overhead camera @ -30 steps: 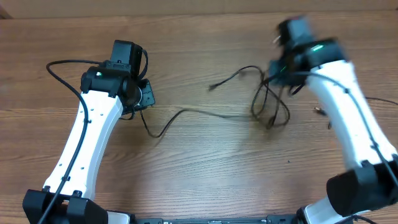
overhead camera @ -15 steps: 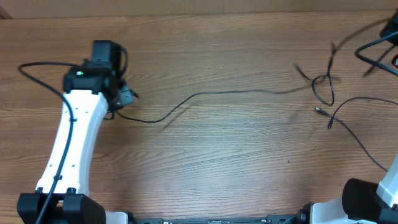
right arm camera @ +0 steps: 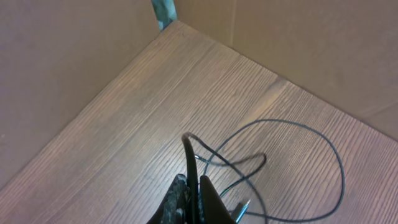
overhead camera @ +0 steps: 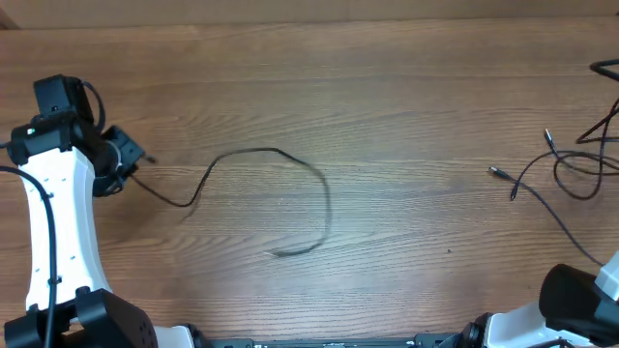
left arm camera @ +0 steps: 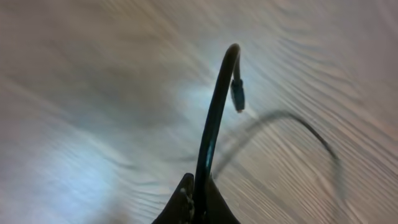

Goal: Untangle cables

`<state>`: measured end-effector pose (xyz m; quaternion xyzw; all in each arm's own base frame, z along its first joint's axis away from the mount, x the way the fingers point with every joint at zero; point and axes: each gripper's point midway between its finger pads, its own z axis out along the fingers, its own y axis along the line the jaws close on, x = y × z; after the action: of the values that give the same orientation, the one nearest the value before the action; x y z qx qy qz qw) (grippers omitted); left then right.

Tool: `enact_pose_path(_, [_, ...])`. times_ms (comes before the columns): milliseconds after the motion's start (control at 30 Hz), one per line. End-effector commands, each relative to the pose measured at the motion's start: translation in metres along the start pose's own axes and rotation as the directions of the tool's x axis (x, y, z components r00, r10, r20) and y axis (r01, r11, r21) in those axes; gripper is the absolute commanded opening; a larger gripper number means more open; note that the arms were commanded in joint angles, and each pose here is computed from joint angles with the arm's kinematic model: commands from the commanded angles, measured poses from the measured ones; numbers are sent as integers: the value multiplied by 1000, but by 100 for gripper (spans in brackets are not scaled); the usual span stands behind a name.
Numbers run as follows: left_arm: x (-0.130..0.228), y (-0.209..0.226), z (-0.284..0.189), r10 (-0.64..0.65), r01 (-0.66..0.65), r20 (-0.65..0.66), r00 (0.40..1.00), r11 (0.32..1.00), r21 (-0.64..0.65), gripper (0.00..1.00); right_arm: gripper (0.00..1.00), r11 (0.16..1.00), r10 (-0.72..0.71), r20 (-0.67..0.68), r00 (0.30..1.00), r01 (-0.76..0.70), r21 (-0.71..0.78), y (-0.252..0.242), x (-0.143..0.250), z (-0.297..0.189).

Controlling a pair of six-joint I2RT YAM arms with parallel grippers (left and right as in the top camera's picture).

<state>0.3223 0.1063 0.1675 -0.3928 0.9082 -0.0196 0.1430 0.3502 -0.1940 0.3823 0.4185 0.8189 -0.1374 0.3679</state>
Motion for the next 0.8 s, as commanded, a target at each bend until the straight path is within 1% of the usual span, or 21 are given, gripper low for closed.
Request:
enact_pose_path(0, [30, -53, -5, 169, -149, -80, 982, 966, 210, 4, 4, 999, -8, -57, 998, 11, 54, -3, 11, 19])
enact_pose_path(133, [49, -75, -6, 290, -265, -78, 954, 935, 236, 4, 4, 986, -29, -145, 989, 52, 157, -20, 27, 44])
enact_pose_path(233, [62, -91, -9, 342, -308, -80, 936, 910, 277, 4, 4, 973, -20, -191, 981, 63, 220, -35, 34, 62])
enact_pose_path(300, [71, -107, -12, 391, -346, -76, 917, 876, 336, 4, 4, 967, -2, -219, 976, 58, 249, -46, 38, 72])
enact_pose_path(400, [89, -135, -22, 478, -405, -53, 877, 794, 453, 4, 5, 954, 84, -235, 968, -9, 301, -67, 44, 83])
enact_pose_path(433, [94, -144, -26, 510, -428, -37, 859, 757, 494, 4, 15, 955, 99, -245, 964, -23, 297, -69, 45, 85])
enact_pose_path(500, [107, -166, -36, 578, -481, 18, 816, 662, 576, 4, 54, 969, 125, -276, 953, -57, 242, -65, 48, 88])
enact_pose_path(533, [113, -177, -41, 607, -506, 51, 793, 610, 610, 4, 68, 977, 135, -298, 945, -77, 198, -58, 51, 89])
enact_pose_path(567, [117, -185, -45, 623, -520, 76, 779, 573, 633, 4, 78, 985, 132, -320, 938, -87, 150, -50, 53, 90])
enact_pose_path(600, [125, -199, -53, 649, -545, 121, 751, 506, 669, 4, 84, 996, 87, -364, 928, -77, 41, -32, 58, 89])
enact_pose_path(667, [135, -216, -64, 667, -562, 173, 724, 427, 709, 4, 85, 988, -18, -415, 910, -46, -145, -2, 66, 83])
enact_pose_path(733, [146, -233, -76, 680, -578, 230, 696, 341, 741, 4, 85, 959, -101, -443, 891, -31, -281, 23, 75, 74])
enact_pose_path(767, [157, -250, -89, 685, -598, 298, 664, 247, 763, 4, 86, 921, -198, -450, 871, 8, -390, 46, 87, 62])
